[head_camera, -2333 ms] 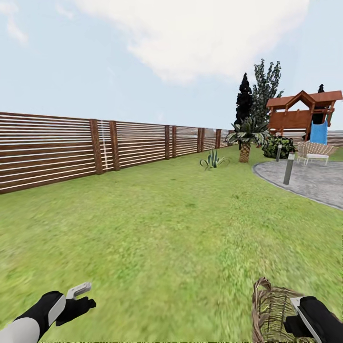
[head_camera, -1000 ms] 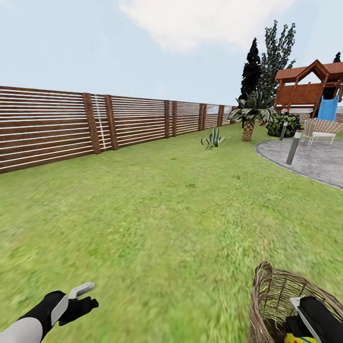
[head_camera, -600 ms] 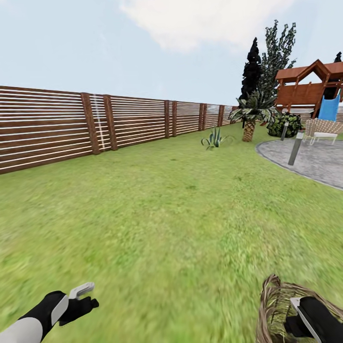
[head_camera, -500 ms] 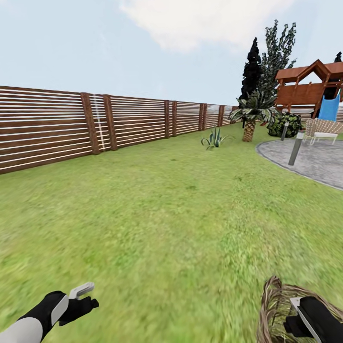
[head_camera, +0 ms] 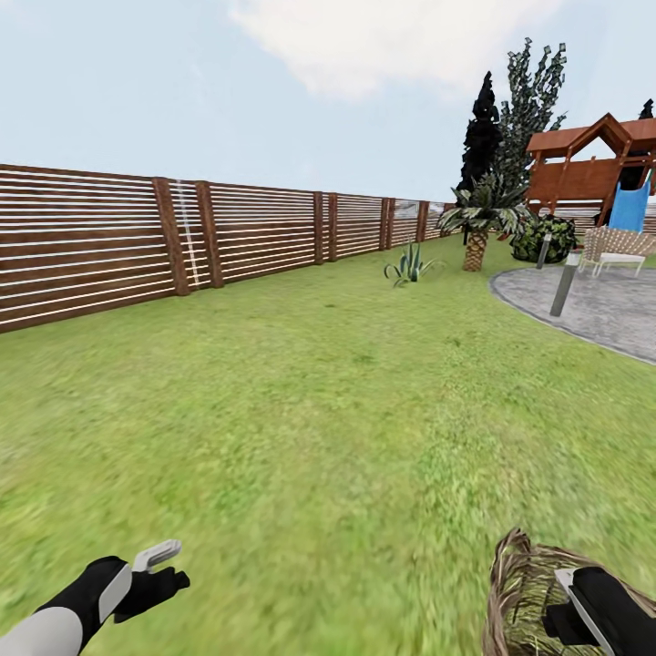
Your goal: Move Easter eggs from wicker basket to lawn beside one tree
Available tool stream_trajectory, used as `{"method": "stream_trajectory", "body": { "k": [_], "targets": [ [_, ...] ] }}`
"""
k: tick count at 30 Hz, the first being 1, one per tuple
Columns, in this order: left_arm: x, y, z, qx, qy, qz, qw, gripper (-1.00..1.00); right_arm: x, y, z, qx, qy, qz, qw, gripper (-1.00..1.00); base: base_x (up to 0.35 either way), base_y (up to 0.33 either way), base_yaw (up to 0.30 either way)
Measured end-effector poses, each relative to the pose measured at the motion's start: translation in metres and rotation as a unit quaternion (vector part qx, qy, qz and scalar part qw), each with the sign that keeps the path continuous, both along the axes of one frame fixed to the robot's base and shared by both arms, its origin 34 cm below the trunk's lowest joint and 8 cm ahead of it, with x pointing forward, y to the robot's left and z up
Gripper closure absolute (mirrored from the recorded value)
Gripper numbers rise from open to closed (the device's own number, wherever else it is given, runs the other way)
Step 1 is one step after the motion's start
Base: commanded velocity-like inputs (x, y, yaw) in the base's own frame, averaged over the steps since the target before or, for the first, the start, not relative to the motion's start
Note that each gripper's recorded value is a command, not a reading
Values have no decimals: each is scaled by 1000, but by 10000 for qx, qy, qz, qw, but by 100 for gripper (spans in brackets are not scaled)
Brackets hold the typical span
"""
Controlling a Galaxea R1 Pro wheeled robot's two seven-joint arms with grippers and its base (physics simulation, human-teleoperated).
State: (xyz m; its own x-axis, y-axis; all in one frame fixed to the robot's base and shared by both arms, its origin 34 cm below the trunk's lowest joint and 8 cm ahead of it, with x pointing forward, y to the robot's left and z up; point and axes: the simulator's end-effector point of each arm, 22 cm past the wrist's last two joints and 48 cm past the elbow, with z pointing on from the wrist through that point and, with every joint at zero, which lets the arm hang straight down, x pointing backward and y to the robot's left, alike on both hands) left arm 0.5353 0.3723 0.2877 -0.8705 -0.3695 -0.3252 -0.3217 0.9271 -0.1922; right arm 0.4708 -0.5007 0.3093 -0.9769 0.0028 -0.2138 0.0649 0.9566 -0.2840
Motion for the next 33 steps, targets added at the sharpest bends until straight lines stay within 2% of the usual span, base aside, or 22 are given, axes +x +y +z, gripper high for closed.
{"method": "stream_trajectory", "body": {
  "k": [6,33],
  "targets": [
    [0,-1,0,-6,1,-5,10000,-100,0,0,0,2,0,-1,10000,-100,0,-1,0],
    [-26,-1,-52,-6,550,-5,9985,-100,-24,-1,-44,-7,549,-10,9985,-100,0,0,0]
  ]
}}
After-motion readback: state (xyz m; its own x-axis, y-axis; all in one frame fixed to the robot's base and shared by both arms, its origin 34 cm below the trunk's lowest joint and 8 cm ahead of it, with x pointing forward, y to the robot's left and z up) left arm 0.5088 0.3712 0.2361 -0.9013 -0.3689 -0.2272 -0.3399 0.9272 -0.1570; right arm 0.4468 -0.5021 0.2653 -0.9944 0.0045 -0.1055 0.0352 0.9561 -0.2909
